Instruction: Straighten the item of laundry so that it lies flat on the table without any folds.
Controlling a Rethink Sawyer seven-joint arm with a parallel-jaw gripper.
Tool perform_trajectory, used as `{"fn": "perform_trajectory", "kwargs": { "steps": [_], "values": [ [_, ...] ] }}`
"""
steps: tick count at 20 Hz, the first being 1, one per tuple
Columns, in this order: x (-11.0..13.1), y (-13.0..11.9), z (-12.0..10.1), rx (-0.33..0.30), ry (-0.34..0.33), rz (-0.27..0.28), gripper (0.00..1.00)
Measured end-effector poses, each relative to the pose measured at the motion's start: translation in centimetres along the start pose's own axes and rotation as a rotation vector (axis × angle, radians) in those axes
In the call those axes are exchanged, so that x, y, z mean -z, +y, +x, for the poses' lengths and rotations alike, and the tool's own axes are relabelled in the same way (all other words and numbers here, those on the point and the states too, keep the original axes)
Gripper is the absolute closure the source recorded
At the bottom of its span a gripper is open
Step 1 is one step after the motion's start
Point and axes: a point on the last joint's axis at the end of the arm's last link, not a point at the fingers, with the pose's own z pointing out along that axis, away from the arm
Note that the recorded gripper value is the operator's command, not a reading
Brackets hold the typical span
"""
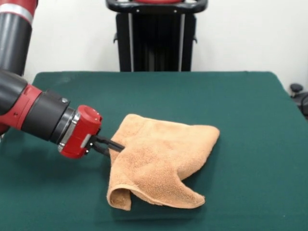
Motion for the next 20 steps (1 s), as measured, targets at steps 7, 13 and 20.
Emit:
{"fn": "perform_trajectory", "kwargs": {
  "steps": [7, 13, 20],
  "values": [
    [-0.5, -0.2, 0.1, -0.015, -0.012, -0.027, 1.0],
    [-0.4, -0.1, 0.0, -0.013, -0.011, -0.023, 1.0],
    [0.9, -0.9, -0.3, -0.024, 0.0, -0.011, 1.0]
  ]
}}
